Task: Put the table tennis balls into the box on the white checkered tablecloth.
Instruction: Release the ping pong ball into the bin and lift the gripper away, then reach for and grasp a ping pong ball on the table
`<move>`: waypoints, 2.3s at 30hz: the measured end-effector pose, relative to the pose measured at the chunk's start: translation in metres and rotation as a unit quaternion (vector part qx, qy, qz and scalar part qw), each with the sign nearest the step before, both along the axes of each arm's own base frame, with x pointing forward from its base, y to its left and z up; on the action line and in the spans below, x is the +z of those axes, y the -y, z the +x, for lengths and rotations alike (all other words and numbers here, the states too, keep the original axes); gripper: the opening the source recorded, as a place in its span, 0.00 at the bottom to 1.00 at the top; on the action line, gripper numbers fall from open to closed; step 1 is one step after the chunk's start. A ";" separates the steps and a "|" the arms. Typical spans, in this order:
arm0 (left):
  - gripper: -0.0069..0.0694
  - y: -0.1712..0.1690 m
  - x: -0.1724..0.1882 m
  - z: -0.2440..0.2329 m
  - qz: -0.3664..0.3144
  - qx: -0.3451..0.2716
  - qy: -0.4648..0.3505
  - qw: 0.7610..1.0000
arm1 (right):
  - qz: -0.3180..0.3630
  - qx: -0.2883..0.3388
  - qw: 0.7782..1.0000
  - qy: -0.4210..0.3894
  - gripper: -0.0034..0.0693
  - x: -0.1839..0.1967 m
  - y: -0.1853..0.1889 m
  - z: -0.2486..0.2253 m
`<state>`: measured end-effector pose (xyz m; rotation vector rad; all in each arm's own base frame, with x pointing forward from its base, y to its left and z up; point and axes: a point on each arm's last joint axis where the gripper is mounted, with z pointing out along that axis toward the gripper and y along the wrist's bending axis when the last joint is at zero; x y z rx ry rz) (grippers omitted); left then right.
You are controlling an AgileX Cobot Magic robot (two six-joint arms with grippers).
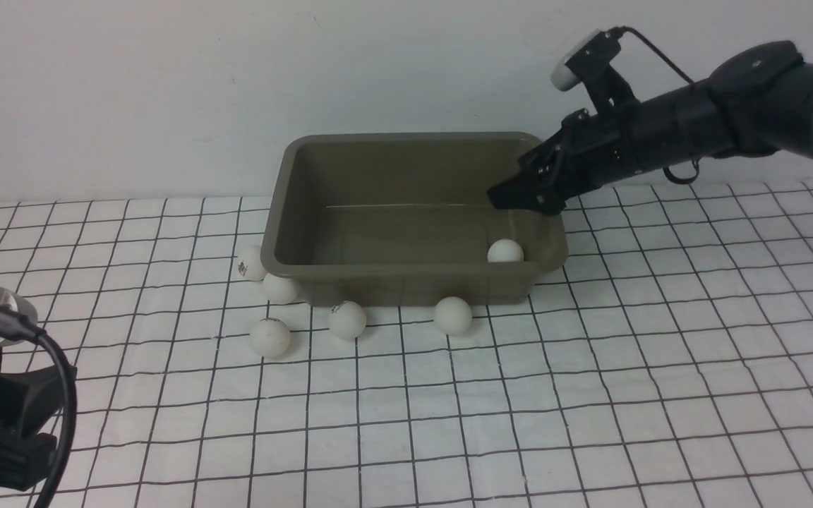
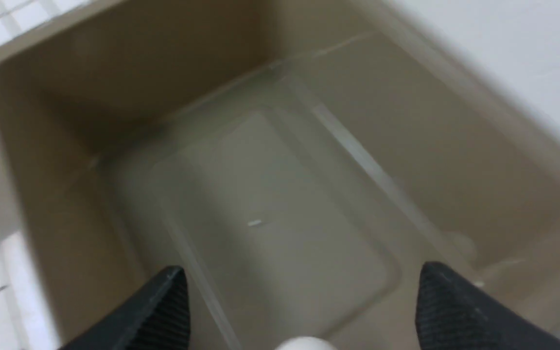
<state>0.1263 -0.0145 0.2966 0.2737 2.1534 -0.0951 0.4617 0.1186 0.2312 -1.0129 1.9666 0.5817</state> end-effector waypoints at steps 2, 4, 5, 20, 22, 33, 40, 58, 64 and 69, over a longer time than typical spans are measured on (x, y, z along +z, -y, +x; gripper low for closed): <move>0.61 0.000 0.000 0.000 0.000 0.000 0.000 1.000 | 0.000 -0.022 0.999 0.024 0.82 0.014 0.022 0.003; 0.61 0.000 0.000 0.000 0.000 0.000 0.000 1.000 | -0.001 -0.046 0.998 0.042 0.82 0.027 0.051 0.004; 0.61 0.000 0.000 0.000 0.000 0.000 0.000 1.000 | 0.000 -0.060 0.997 0.048 0.81 0.034 0.070 0.003; 0.61 0.000 0.000 0.000 0.000 0.000 0.000 1.000 | -0.022 -0.082 0.996 0.012 0.80 0.048 0.173 -0.022; 0.61 0.000 0.000 0.000 0.000 0.000 -0.001 1.000 | -0.026 -0.079 0.996 0.011 0.80 0.048 0.171 -0.022; 0.61 0.001 -0.002 -0.001 0.000 -0.004 -0.012 1.000 | -0.058 -0.029 0.998 -0.005 0.80 0.014 0.114 -0.005; 0.61 0.001 -0.004 -0.003 -0.001 -0.010 -0.028 1.000 | -0.071 -0.023 0.996 -0.038 0.80 -0.039 0.105 0.009; 0.61 0.002 -0.005 -0.005 0.000 -0.013 -0.038 0.999 | -0.061 0.043 0.997 -0.036 0.80 -0.088 0.082 0.015; 0.61 0.002 -0.006 -0.005 -0.001 -0.015 -0.044 0.999 | -0.084 0.052 0.995 -0.016 0.80 -0.089 0.057 0.017; 0.61 0.003 -0.007 -0.006 -0.001 -0.017 -0.051 0.999 | -0.096 0.055 0.994 -0.002 0.80 -0.090 0.049 0.018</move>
